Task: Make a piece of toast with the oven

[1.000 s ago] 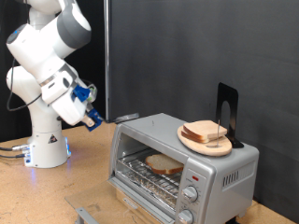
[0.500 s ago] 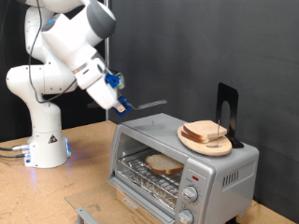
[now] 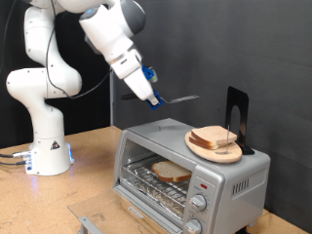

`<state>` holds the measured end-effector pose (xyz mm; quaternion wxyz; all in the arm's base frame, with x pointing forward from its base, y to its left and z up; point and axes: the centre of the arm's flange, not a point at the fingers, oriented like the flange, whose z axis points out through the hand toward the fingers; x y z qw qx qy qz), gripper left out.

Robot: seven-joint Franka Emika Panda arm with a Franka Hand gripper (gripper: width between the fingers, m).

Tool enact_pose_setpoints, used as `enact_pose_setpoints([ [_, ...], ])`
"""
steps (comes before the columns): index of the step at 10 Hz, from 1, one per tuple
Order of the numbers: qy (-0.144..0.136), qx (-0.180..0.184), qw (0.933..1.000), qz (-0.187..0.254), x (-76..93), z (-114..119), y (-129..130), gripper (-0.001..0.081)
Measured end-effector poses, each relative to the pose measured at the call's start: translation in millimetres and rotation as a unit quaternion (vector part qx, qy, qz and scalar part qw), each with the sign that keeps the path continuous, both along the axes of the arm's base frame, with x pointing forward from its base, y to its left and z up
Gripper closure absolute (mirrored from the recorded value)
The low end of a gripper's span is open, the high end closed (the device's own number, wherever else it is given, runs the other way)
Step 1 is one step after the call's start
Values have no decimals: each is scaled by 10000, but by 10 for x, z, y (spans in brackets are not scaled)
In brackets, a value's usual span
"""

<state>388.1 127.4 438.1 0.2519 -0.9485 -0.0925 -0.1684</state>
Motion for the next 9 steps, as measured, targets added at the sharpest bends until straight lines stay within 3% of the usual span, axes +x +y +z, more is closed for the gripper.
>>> enact_pose_setpoints([
  [3, 197, -233, 9995, 4, -9, -255, 268, 337],
  [8, 320, -374, 9988, -75, 28, -616, 268, 337],
  [9, 247, -348, 9991, -63, 38, -618, 261, 228],
])
